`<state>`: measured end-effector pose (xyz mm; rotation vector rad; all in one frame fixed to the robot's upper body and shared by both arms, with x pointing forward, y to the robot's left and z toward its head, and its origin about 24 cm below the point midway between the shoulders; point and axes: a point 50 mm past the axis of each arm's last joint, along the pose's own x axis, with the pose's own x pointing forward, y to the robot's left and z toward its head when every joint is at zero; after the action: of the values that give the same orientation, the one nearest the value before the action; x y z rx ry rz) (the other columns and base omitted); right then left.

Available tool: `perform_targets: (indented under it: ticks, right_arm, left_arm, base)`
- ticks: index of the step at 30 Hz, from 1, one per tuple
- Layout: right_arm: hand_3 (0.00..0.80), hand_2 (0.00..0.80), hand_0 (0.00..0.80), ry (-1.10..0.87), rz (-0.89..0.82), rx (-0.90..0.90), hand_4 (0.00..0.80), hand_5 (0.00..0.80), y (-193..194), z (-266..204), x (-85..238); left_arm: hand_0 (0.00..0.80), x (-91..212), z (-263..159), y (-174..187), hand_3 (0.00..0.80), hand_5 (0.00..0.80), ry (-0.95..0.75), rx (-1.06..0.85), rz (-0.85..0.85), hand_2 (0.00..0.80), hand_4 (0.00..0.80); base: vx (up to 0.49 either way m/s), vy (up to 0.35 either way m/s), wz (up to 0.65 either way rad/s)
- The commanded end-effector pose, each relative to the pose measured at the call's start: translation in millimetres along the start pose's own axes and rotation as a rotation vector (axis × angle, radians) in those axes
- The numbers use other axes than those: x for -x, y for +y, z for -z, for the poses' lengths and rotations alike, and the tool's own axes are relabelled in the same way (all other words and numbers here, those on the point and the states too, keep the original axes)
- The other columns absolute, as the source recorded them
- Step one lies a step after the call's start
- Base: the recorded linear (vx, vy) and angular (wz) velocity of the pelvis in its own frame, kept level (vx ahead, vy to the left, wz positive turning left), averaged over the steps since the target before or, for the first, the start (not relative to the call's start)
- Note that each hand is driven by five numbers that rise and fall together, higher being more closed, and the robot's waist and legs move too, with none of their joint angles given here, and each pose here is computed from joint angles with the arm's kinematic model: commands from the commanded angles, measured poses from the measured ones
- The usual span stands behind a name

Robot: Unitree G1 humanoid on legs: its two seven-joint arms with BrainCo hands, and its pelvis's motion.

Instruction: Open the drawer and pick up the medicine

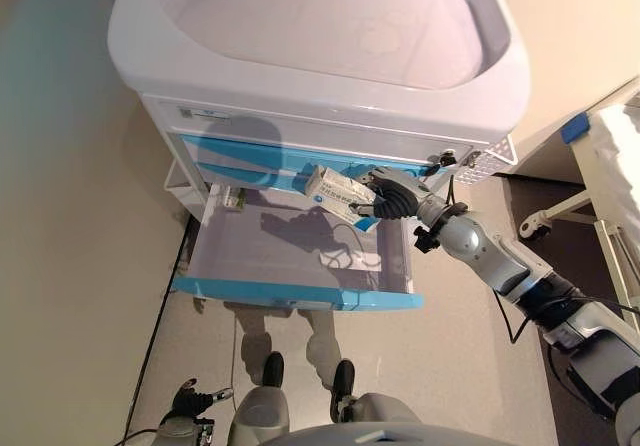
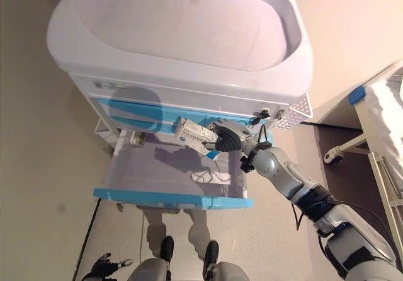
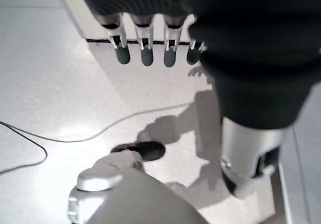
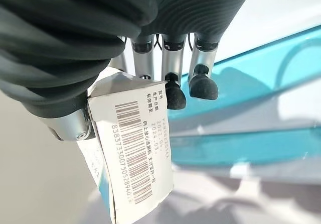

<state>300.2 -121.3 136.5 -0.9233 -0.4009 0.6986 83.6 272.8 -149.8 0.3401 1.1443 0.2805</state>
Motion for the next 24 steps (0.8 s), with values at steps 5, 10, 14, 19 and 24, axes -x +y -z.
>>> perform_targets:
  ticks: [5,10,14,19,24]
  right_arm:
    - [0.800,0.800,0.800,-0.189,-0.118,-0.248,0.800,0.800,-23.8,-33.7,11.3]
    - [0.800,0.800,0.800,-0.219,-0.161,-0.262,0.800,0.800,-44.8,-45.8,26.4]
    - [0.800,0.800,0.800,-0.195,-0.072,-0.235,0.800,0.800,-70.7,-43.9,37.5]
    - [0.800,0.800,0.800,-0.125,0.113,-0.180,0.800,0.800,-103.5,-28.4,42.8]
    - [0.800,0.800,0.800,-0.013,0.289,-0.101,0.800,0.800,-132.4,-5.6,38.4]
  left_arm:
    - [0.000,3.0,18.2,-1.0,0.000,0.000,0.061,-0.055,0.056,0.000,0.000]
    - [0.000,5.8,27.5,-5.7,0.000,0.000,0.090,-0.061,0.086,0.000,0.000]
    - [0.000,9.9,39.5,-12.5,0.000,0.000,0.128,-0.064,0.112,0.000,0.000]
    - [0.000,14.6,51.7,-19.8,0.000,0.000,0.168,-0.069,0.130,0.000,0.000]
    - [0.000,16.5,55.3,-25.1,0.000,0.000,0.183,-0.086,0.138,0.000,0.000]
  base:
    - [0.022,-0.006,-0.18]
    - [0.029,-0.009,-0.25]
    - [0.014,-0.002,-0.08]
    - [0.000,0.000,0.00]
    - [0.000,0.000,0.00]
